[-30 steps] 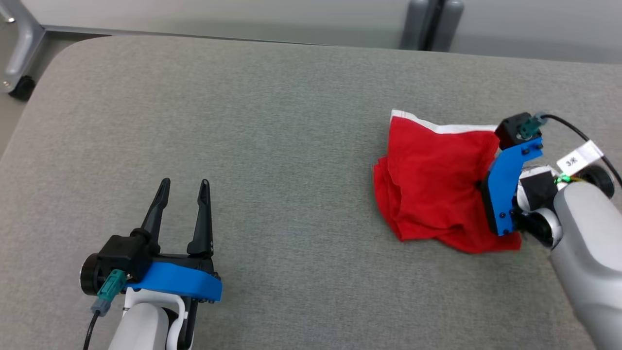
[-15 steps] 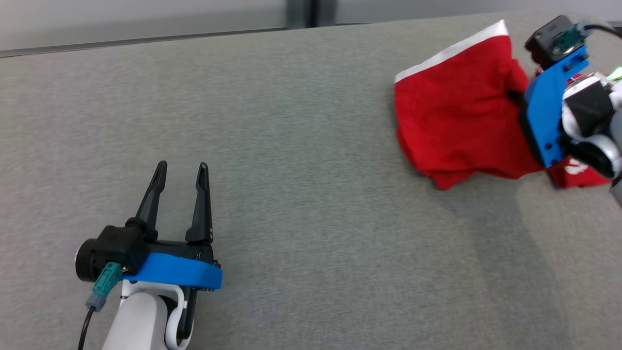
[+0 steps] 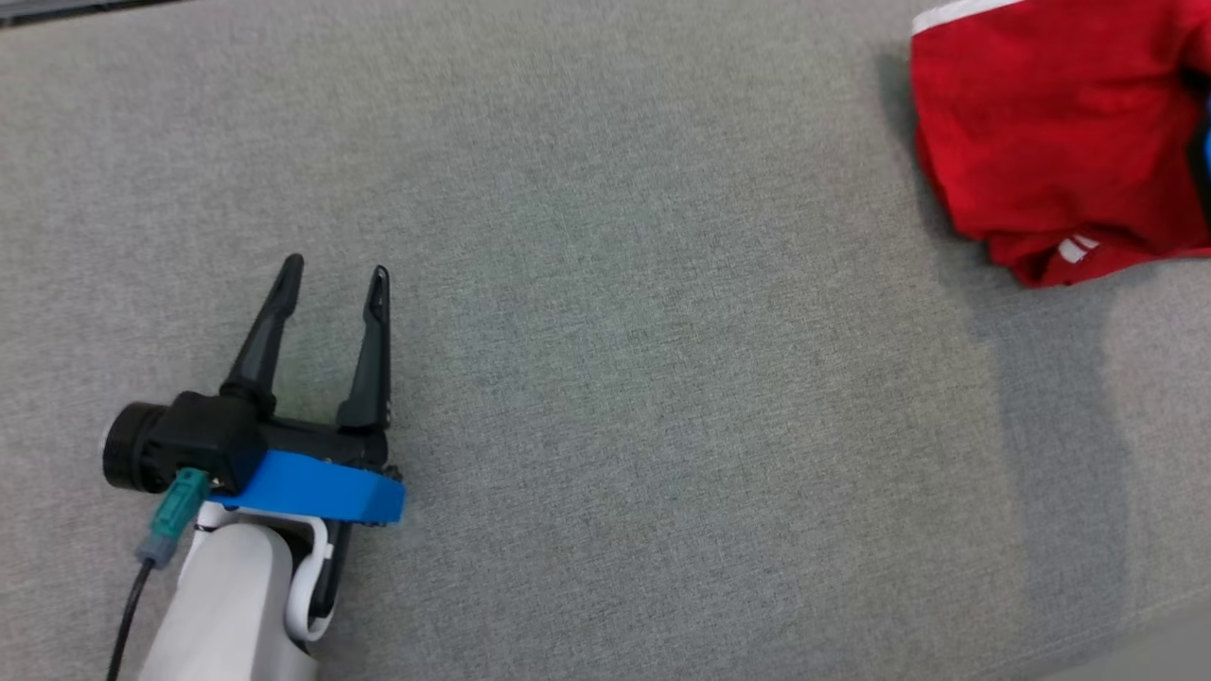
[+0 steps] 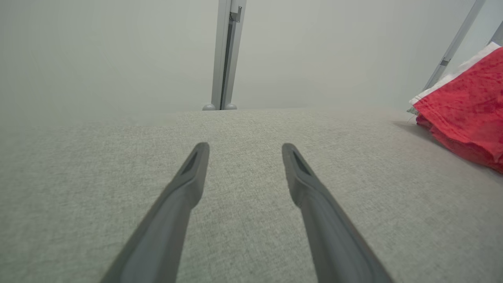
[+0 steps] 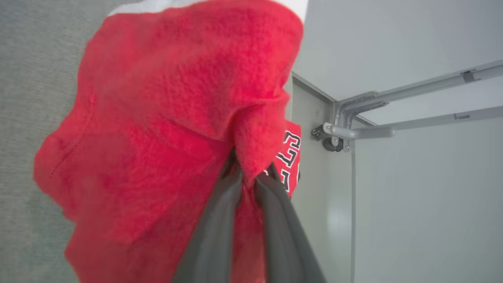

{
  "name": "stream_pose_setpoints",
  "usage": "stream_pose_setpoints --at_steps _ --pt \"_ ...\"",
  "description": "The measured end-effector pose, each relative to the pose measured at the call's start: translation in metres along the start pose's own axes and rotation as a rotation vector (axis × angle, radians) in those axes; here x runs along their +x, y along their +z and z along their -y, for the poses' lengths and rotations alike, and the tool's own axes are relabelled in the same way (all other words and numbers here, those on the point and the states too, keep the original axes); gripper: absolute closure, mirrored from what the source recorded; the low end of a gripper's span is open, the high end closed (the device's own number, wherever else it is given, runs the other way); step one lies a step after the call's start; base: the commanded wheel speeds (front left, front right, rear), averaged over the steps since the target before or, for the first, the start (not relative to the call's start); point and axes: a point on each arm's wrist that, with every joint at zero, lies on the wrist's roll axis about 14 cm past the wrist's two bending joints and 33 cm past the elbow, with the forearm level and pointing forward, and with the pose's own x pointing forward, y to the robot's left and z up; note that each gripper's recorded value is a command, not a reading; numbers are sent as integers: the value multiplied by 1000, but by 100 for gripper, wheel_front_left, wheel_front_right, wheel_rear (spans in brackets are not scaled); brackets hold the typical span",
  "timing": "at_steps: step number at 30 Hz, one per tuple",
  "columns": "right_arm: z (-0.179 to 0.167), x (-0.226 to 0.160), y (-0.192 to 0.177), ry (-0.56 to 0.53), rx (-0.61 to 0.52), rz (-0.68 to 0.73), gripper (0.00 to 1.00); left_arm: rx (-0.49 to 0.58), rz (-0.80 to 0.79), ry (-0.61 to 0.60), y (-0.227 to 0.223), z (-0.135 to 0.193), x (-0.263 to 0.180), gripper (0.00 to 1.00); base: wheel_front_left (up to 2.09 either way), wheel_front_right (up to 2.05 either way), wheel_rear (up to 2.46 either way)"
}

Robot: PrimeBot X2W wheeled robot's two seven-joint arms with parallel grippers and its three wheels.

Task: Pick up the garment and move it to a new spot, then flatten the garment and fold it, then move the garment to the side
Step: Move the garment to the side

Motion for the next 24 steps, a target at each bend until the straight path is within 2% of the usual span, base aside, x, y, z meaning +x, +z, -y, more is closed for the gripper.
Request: stream_pose_setpoints --at_steps 7,13,14,15,24 --pt "35 18 -35 -116 -47 -43 100 9 -27 -23 -16 -9 12 0 0 0 0" --pt "41 26 -49 -164 -49 -20 100 23 -34 -41 -18 -11 18 0 0 0 0" --pt "42 25 -50 -173 -39 -12 63 28 -36 -46 -18 -10 19 0 0 0 0" --pt "44 24 -52 -182 -41 -10 0 32 -37 -49 -17 -9 19 0 0 0 0" --pt "39 10 -14 -205 -39 217 0 48 -12 -67 3 4 13 0 0 0 0"
